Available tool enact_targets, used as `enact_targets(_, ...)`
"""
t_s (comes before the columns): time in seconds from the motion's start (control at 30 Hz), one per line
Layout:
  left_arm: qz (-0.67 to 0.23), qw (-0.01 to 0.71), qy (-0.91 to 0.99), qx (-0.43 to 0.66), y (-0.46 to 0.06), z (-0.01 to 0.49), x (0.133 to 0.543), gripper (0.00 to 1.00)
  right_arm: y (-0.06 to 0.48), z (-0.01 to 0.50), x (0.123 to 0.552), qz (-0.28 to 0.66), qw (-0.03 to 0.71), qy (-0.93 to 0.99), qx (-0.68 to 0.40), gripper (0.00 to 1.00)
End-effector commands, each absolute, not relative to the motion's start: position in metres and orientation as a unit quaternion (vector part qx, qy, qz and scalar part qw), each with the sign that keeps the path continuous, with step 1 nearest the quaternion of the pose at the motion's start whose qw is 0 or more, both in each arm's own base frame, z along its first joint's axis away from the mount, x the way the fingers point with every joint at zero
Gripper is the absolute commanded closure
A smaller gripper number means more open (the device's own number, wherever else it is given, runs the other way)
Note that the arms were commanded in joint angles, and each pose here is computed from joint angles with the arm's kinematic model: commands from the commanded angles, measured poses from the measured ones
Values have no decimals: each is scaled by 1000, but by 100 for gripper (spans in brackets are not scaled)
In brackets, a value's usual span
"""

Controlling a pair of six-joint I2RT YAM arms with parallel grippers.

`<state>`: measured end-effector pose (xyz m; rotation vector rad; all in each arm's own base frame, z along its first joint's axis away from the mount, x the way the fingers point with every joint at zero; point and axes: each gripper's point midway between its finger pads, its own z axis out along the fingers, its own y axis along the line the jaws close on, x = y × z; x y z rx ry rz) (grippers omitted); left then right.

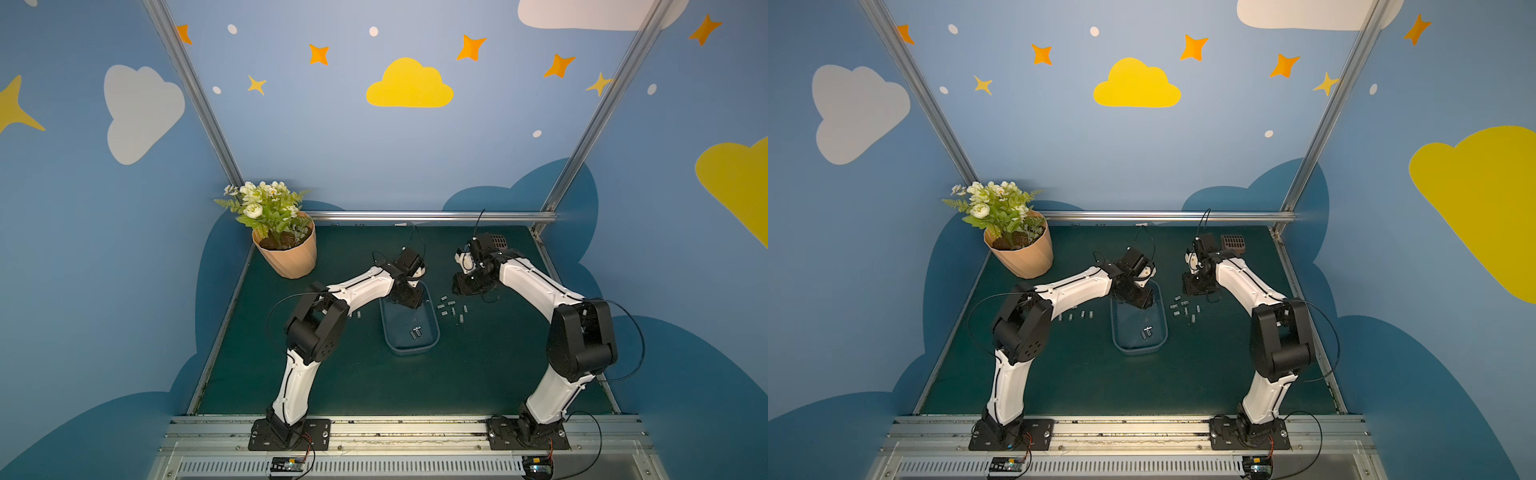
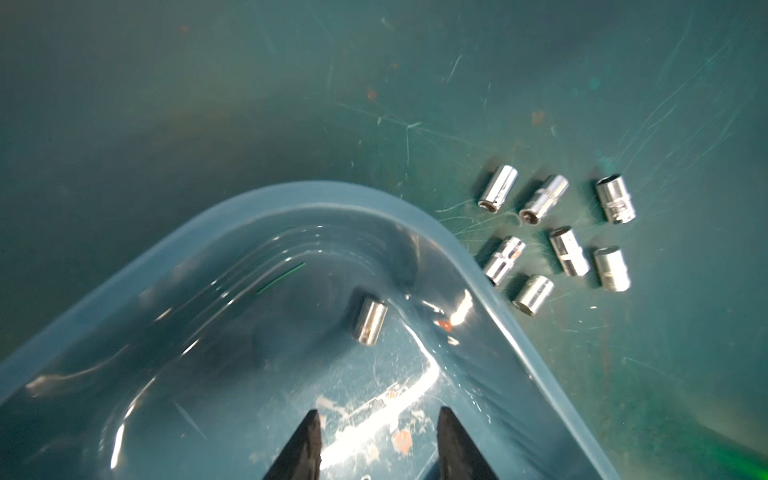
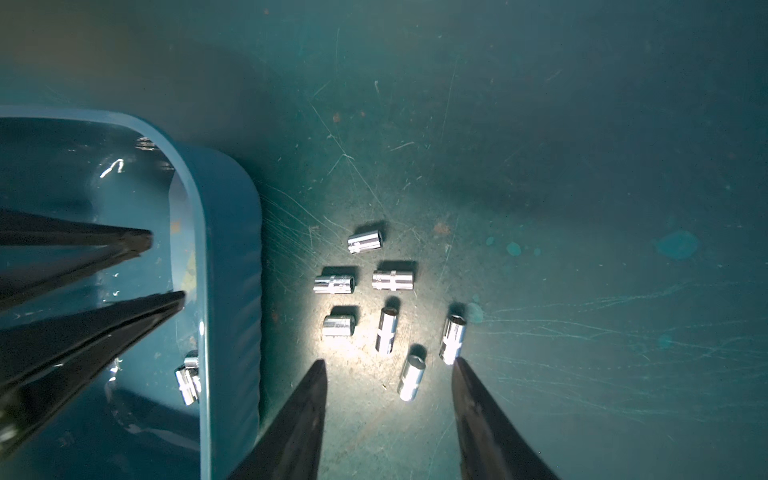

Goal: Take out the socket from the storage box
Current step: Pick up the socket head from the storage box.

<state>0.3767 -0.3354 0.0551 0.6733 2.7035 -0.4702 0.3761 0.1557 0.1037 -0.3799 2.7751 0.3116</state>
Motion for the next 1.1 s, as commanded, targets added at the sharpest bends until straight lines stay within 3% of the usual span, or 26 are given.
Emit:
enact_targets(0.0, -152, 153, 941, 261, -339, 49, 379, 54, 155, 110, 374, 119, 170, 970, -126, 50)
enact_targets(0.53, -157, 151, 934, 284, -357, 24, 395, 58, 153, 105, 371, 120, 165, 971, -121, 50)
enact_targets(1.07, -143, 122, 938, 290, -350, 2, 378, 71, 154, 104, 373, 123, 164, 971, -120, 50)
